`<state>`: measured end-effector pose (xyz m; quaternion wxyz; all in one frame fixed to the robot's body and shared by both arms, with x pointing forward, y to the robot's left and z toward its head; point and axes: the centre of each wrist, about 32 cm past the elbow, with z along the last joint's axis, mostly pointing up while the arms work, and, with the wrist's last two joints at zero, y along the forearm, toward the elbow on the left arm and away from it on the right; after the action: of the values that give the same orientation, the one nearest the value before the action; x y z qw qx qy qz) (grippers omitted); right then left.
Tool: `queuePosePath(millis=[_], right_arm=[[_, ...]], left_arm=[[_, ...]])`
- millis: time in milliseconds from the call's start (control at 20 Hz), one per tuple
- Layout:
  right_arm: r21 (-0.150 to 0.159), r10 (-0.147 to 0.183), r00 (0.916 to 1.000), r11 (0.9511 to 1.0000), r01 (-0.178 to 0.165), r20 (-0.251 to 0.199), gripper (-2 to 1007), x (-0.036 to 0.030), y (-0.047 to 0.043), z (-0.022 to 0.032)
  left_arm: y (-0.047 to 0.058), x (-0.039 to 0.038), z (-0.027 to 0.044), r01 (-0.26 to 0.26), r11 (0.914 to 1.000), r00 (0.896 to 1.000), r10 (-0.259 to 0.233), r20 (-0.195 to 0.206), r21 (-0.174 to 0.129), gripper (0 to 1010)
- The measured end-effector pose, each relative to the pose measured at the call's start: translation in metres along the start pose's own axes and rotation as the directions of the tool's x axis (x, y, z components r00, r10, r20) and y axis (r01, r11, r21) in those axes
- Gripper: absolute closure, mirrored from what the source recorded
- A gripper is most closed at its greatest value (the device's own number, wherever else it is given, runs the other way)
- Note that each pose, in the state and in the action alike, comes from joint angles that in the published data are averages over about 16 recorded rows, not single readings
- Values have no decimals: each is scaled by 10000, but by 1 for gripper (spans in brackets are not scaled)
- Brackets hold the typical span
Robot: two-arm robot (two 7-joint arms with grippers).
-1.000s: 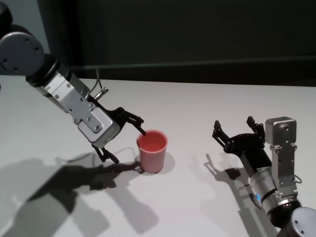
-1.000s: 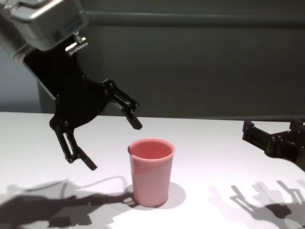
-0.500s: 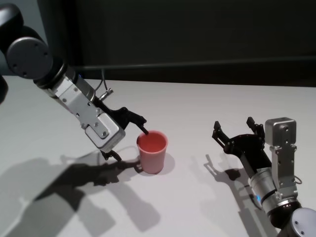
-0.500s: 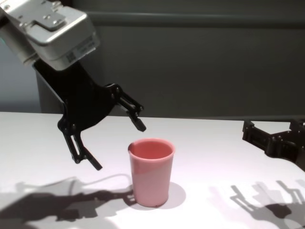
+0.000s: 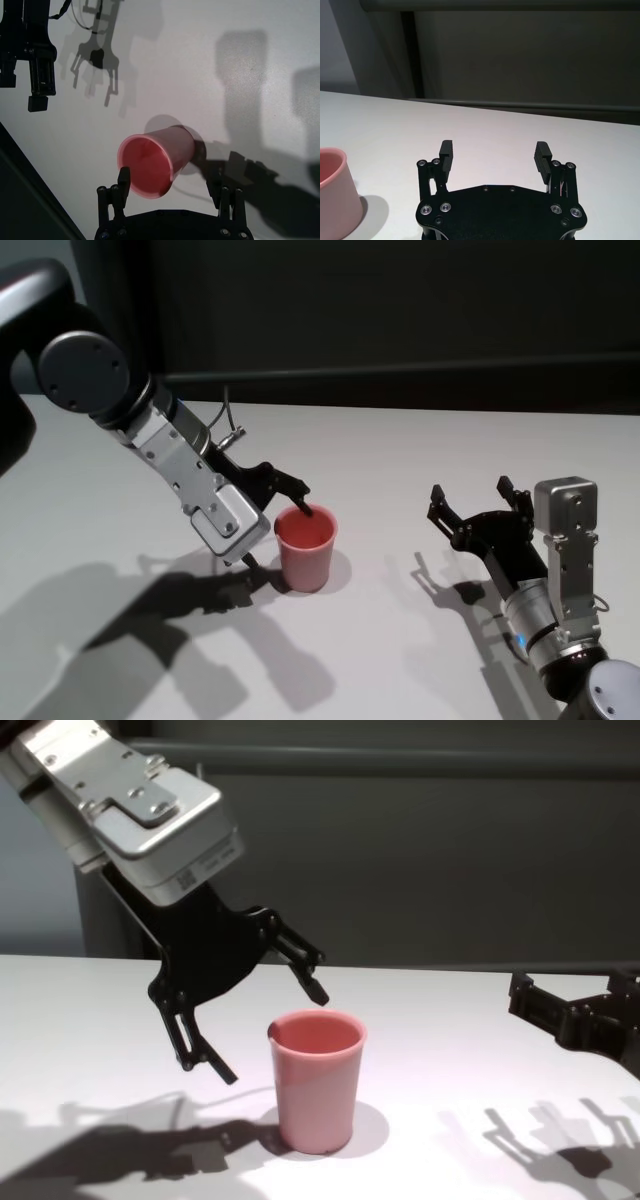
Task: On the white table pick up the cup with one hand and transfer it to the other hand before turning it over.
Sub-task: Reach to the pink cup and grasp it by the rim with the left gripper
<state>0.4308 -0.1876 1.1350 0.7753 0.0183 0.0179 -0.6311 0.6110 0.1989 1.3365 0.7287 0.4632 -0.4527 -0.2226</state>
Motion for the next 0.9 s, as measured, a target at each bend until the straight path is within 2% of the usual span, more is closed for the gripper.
queuePosePath(millis=[400,900], right_arm=[[0,0,10000,10000,0,0,3,0,0,0],[0,0,10000,10000,0,0,3,0,0,0]], left_arm=[[-103,31,24,51,10000,9998,-53,215,80,9],[-230,34,8,221,9996,9993,-225,296,156,9]])
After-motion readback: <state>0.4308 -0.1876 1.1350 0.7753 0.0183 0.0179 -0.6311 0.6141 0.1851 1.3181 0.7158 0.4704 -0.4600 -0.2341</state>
